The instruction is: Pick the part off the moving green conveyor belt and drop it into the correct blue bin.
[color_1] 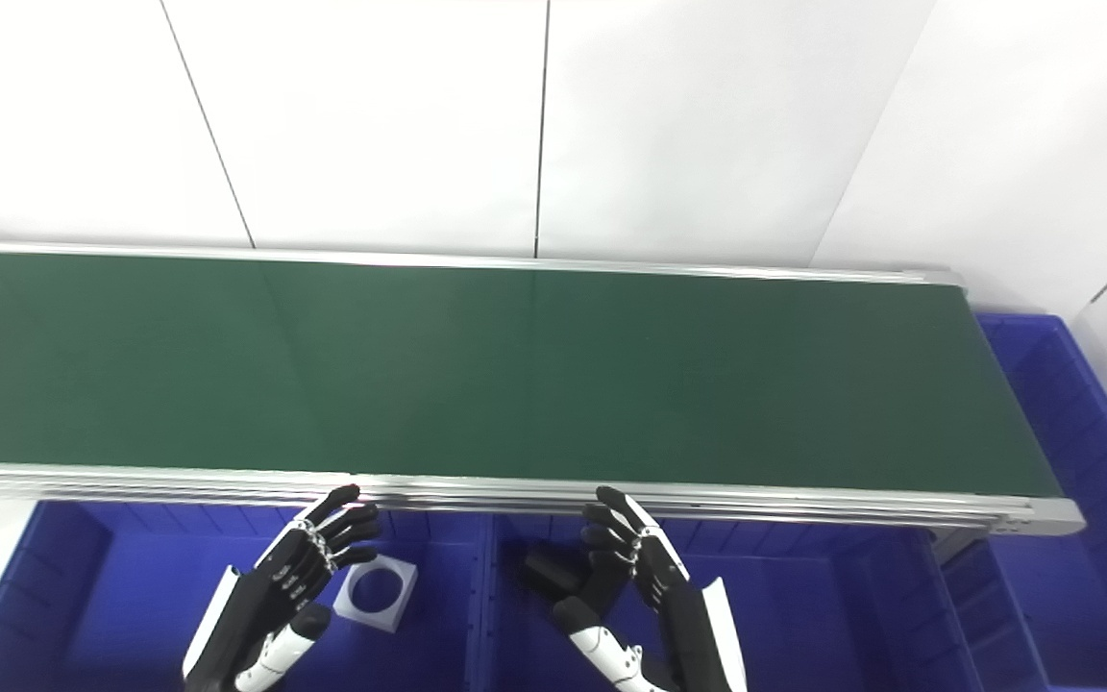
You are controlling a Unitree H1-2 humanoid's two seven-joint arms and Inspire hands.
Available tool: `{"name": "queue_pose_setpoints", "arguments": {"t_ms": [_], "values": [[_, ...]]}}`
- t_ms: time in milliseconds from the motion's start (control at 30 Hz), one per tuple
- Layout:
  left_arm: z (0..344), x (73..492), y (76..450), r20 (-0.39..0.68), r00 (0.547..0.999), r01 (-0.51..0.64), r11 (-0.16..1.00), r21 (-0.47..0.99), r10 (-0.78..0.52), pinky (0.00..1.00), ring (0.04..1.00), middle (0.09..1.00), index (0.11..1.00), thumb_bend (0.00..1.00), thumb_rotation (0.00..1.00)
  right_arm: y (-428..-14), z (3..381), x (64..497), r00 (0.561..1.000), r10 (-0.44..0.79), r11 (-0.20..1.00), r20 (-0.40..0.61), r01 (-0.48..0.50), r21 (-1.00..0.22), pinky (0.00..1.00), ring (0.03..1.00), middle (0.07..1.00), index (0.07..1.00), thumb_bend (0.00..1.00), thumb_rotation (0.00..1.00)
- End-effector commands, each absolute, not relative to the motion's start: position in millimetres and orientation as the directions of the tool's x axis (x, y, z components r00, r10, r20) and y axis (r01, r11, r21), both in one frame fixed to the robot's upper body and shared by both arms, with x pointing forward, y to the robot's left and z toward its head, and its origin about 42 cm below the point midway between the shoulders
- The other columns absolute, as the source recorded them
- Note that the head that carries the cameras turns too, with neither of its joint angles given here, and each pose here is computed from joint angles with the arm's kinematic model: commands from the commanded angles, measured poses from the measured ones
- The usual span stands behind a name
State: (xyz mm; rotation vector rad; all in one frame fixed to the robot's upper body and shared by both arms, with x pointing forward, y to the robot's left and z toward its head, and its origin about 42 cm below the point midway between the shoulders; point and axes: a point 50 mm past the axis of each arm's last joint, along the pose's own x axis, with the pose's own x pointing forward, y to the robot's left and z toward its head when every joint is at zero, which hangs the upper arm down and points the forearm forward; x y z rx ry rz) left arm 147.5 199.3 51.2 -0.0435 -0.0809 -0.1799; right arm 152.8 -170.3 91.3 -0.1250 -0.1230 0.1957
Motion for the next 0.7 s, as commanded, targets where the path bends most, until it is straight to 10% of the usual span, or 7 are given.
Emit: {"name": "queue_pose_setpoints", "arguments": {"t_ms": [0,667], "values": [[59.9,149.0,200.8,0.127,0.977,0.175,0.984,-0.034,-0.170,0.75,0.798,0.822,0.869,0.83,0.69,-168.1,102.1,153.7,0.961,0.200,0.976,0.191,-0.178,-0.129,0.71,0.782,0.821,0.873,0.55,0.56],[59.4,149.2,200.9,0.129,0.977,0.177,0.984,-0.032,-0.172,0.75,0.797,0.820,0.870,0.83,0.70,-168.5,101.8,154.2,0.960,0.202,0.975,0.195,-0.178,-0.134,0.70,0.777,0.817,0.866,0.56,0.57]]}}
